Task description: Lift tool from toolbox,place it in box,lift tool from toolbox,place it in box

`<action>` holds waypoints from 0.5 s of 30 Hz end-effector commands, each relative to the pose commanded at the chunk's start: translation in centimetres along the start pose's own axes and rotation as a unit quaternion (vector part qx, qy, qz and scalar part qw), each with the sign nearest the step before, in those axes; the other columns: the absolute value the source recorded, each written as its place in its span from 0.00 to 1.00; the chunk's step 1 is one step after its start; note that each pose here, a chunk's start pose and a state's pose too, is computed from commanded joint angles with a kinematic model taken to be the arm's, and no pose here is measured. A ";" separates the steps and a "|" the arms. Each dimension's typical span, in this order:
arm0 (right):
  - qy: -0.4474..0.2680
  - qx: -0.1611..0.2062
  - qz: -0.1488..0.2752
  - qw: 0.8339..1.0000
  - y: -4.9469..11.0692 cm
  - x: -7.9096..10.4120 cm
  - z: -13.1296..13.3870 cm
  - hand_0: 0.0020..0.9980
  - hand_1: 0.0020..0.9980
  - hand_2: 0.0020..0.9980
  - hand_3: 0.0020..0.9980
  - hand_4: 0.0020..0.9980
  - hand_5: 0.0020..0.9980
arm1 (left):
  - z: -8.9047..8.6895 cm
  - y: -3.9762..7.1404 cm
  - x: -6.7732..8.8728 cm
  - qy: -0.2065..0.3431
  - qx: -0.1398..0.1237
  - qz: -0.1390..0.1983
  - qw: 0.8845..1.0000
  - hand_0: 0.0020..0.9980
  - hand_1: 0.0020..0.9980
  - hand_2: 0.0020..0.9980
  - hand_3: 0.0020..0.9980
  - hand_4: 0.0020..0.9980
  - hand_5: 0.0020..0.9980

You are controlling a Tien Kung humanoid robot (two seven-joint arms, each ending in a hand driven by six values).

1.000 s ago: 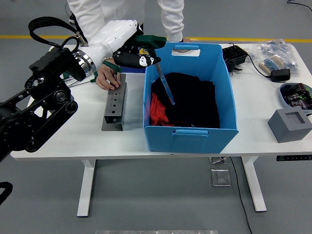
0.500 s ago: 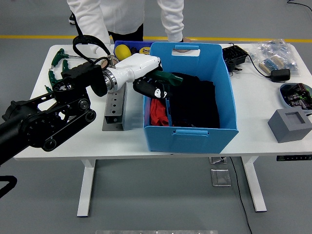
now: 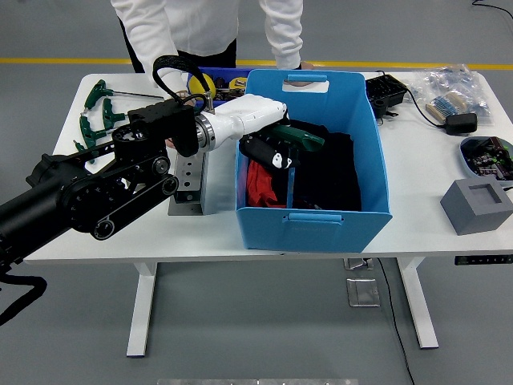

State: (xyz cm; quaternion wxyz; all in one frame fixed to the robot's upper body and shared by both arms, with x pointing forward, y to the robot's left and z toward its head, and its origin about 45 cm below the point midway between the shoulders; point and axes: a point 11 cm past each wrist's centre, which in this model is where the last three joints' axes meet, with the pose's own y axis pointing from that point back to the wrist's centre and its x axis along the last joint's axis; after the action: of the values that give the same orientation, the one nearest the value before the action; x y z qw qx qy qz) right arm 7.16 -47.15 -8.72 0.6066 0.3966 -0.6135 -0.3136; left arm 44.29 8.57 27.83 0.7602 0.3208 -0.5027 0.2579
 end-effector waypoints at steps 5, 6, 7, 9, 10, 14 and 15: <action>0.002 0.002 0.001 1.000 0.0 0.1 -0.2 0.64 0.62 0.71 0.54 0.80 0.58 | 0.4 -0.7 0.0 -0.003 -0.007 0.003 1.000 0.29 0.30 0.34 0.45 0.76 0.47; 0.002 0.002 0.002 1.000 0.0 0.1 -0.3 0.64 0.62 0.71 0.54 0.80 0.59 | 0.5 -0.8 0.0 -0.004 -0.007 0.005 1.000 0.37 0.45 0.52 0.54 0.79 0.49; 0.003 0.003 0.002 1.000 0.0 0.1 -0.3 0.64 0.62 0.71 0.54 0.80 0.59 | 0.5 -0.9 0.1 -0.005 -0.008 0.009 1.000 0.37 0.45 0.52 0.54 0.79 0.49; 0.004 0.005 0.003 1.000 0.0 0.2 -0.5 0.64 0.62 0.71 0.54 0.80 0.59 | 0.4 -1.2 0.3 -0.006 -0.007 0.017 1.000 0.37 0.45 0.52 0.54 0.79 0.49; 0.004 0.006 0.003 1.000 0.0 0.2 -0.6 0.64 0.62 0.71 0.54 0.80 0.59 | 0.3 -1.3 0.5 -0.007 -0.005 0.023 1.000 0.37 0.45 0.52 0.54 0.79 0.49; 0.006 0.009 0.005 1.000 0.0 0.3 -0.8 0.64 0.62 0.71 0.54 0.81 0.59 | -0.4 -1.6 1.5 -0.012 0.009 0.050 0.999 0.42 0.52 0.58 0.61 0.81 0.50; 0.006 0.010 0.006 1.000 0.0 0.4 -0.9 0.64 0.62 0.71 0.54 0.81 0.59 | -0.8 -1.6 1.8 -0.014 0.016 0.058 0.998 0.42 0.52 0.58 0.61 0.81 0.50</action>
State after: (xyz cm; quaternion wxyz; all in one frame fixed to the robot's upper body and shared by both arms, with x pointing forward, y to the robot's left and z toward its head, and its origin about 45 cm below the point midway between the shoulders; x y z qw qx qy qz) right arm 8.04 -47.38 -8.46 0.6083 0.4009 -0.6150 -0.3018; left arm 46.52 8.23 28.96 0.7313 0.3070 -0.5272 0.3051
